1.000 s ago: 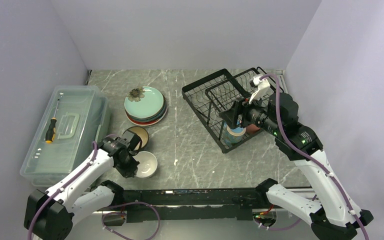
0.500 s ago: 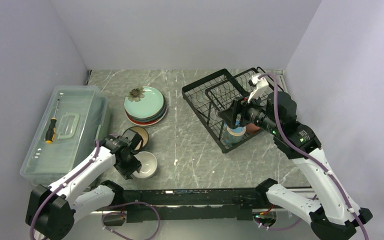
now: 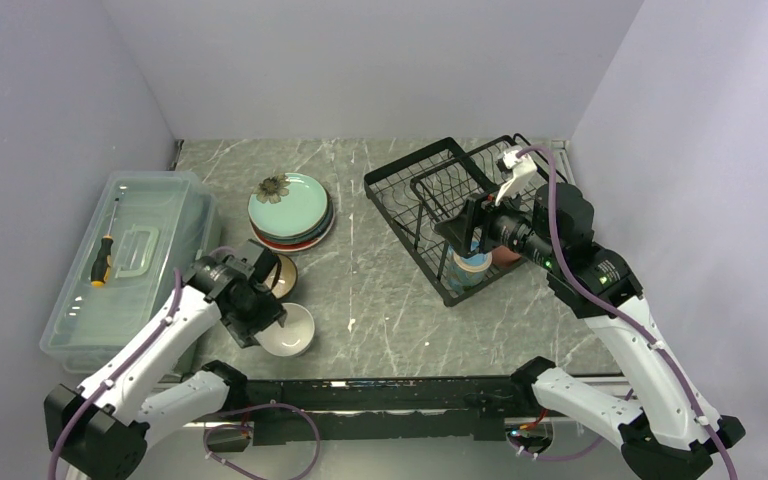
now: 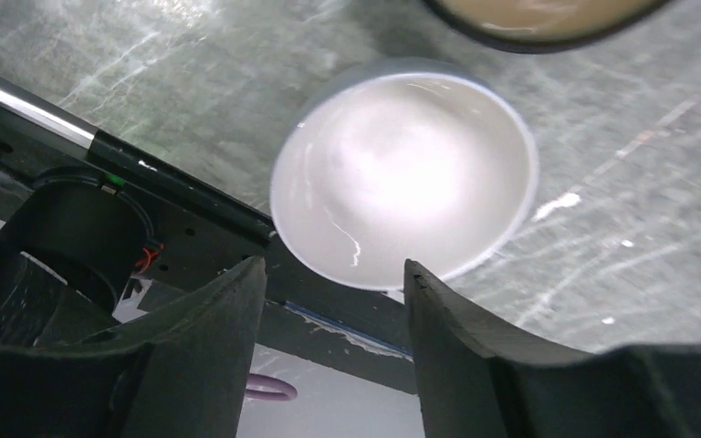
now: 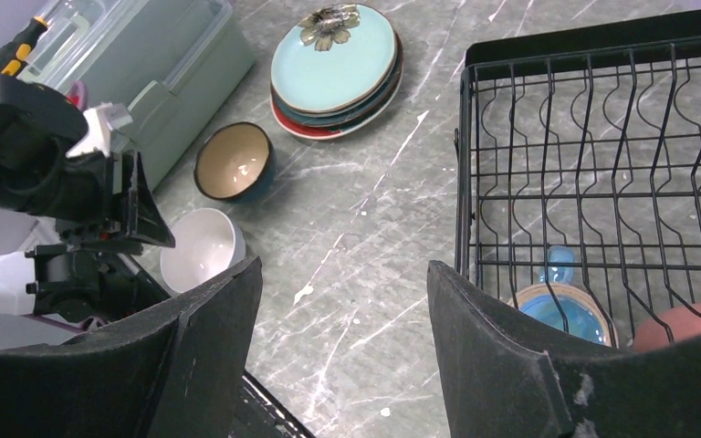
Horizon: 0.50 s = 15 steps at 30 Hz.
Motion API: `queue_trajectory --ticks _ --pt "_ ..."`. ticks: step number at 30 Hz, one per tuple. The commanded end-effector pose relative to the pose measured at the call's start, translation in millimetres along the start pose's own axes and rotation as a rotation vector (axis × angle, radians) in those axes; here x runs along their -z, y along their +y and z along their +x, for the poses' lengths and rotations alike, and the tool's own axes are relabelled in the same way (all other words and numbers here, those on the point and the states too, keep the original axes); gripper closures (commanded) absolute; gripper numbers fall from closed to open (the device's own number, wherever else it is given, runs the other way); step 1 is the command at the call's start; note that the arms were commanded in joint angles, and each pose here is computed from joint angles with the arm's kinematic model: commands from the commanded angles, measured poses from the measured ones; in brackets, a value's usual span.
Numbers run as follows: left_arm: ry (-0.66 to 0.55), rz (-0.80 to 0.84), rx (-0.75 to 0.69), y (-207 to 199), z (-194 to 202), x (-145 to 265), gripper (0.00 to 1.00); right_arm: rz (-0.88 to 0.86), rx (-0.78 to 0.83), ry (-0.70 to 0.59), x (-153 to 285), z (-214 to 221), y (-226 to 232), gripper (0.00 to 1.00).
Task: Load the mixed dishes into the dish rack
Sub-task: Move the plate to the center of the board.
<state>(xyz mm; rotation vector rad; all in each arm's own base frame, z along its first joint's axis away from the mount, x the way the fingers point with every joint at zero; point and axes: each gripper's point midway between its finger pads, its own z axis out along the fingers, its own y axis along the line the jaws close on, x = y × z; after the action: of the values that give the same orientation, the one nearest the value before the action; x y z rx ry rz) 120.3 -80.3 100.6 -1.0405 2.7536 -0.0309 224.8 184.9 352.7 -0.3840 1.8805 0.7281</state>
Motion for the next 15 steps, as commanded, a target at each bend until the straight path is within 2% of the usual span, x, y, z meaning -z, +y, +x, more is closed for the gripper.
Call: queue_trajectory --ticks 1,5,10,15 --pt "-0.059 0.086 -0.056 -20 -19 37 0.35 -0.030 0.002 -0.047 -2 -12 7 0.31" --pt "-0.154 0.139 -0.128 -45 -46 63 0.24 -0.030 0.002 -0.048 -3 -11 6 0.31" --pt "-0.247 0.139 -0.205 -81 -81 85 0.15 -0.020 0.007 -0.047 0 -11 5 0.31" --pt "-0.317 0.196 -0.246 -123 -119 104 0.12 -0.017 0.005 -0.050 3 -10 5 0.30"
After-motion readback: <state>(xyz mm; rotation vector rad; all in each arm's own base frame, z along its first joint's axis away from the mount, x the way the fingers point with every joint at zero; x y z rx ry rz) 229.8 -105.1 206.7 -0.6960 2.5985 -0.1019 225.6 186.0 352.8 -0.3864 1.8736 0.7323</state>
